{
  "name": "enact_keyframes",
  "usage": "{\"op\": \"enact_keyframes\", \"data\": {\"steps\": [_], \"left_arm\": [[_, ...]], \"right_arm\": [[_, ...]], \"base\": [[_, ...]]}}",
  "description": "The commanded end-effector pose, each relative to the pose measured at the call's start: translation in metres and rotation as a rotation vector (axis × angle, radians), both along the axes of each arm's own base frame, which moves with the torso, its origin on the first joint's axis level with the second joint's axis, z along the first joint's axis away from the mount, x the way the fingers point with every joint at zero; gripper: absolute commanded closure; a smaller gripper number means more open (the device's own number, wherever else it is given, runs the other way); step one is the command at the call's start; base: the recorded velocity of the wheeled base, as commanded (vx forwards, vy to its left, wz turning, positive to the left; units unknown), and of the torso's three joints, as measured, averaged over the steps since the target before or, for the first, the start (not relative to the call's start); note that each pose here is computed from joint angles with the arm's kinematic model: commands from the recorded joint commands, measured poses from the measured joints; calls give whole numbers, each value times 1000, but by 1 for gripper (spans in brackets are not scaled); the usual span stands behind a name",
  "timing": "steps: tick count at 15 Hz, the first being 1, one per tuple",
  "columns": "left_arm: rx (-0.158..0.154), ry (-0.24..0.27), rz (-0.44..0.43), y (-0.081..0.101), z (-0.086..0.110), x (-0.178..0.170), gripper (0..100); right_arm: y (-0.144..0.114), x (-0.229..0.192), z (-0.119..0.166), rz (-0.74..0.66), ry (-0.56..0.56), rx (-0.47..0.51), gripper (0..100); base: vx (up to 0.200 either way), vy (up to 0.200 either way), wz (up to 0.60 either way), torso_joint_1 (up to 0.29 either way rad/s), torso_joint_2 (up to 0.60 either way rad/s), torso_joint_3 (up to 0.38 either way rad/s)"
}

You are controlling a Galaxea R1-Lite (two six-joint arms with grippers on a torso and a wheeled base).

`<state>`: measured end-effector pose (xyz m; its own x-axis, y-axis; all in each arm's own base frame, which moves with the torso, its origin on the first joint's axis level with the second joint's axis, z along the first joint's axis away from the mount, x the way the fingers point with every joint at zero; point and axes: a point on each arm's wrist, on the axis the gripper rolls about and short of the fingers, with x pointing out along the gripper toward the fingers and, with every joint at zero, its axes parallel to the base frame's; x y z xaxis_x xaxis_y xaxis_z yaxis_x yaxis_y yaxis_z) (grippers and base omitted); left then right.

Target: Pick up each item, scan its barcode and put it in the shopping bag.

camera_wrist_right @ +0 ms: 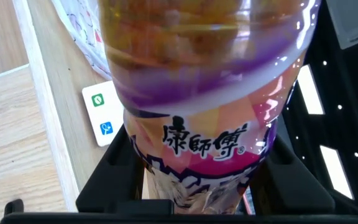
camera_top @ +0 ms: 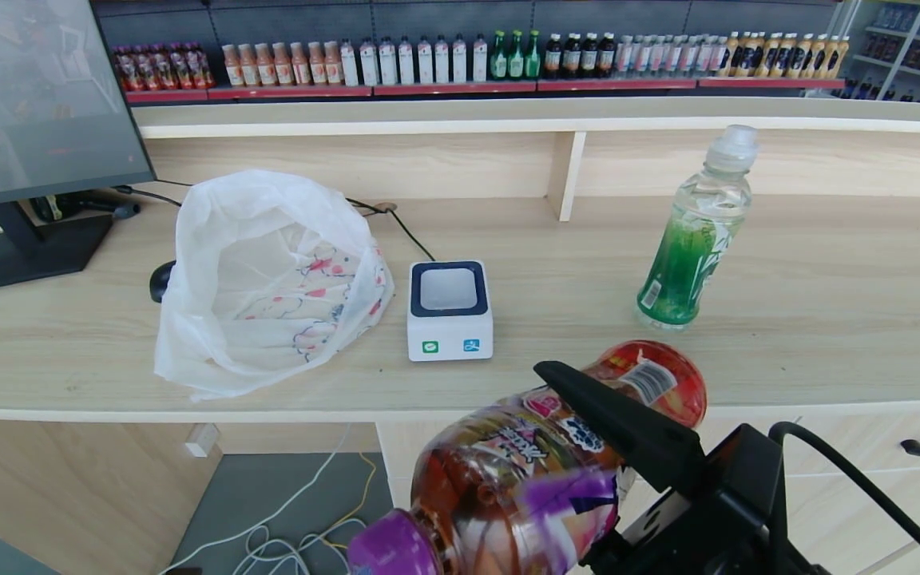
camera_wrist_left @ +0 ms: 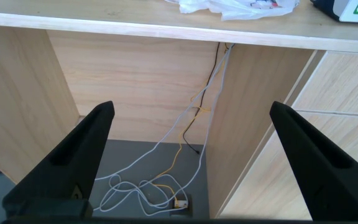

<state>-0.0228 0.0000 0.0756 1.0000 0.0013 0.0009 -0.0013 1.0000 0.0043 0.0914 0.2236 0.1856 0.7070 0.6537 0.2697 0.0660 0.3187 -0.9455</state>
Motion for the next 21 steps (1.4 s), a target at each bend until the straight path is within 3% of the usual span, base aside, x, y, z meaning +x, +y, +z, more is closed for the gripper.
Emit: {"op": "enact_keyframes", "data": {"steps": [1, 6, 9, 12, 16, 21], "left_arm": [[0, -1, 0, 0, 0, 0, 0], [0, -1, 0, 0, 0, 0, 0], [0, -1, 0, 0, 0, 0, 0], [0, -1, 2, 0, 0, 0, 0], [0, -1, 0, 0, 0, 0, 0], [0, -1, 0, 0, 0, 0, 0]], "right_arm": [[1, 0, 0, 2, 0, 0, 100], [2, 0, -2, 10, 24, 17, 100], [-1, -2, 8, 30, 43, 89, 100], [-4, -2, 24, 30, 61, 200, 100], [-2, 3, 28, 43, 186, 366, 100], [-14, 36, 23, 54, 430, 713, 100]], "base": [[0, 0, 0, 0, 0, 0], [0, 0, 0, 0, 0, 0], [0, 0, 0, 0, 0, 0], [0, 0, 0, 0, 0, 0], [0, 0, 0, 0, 0, 0], [0, 0, 0, 0, 0, 0]]}}
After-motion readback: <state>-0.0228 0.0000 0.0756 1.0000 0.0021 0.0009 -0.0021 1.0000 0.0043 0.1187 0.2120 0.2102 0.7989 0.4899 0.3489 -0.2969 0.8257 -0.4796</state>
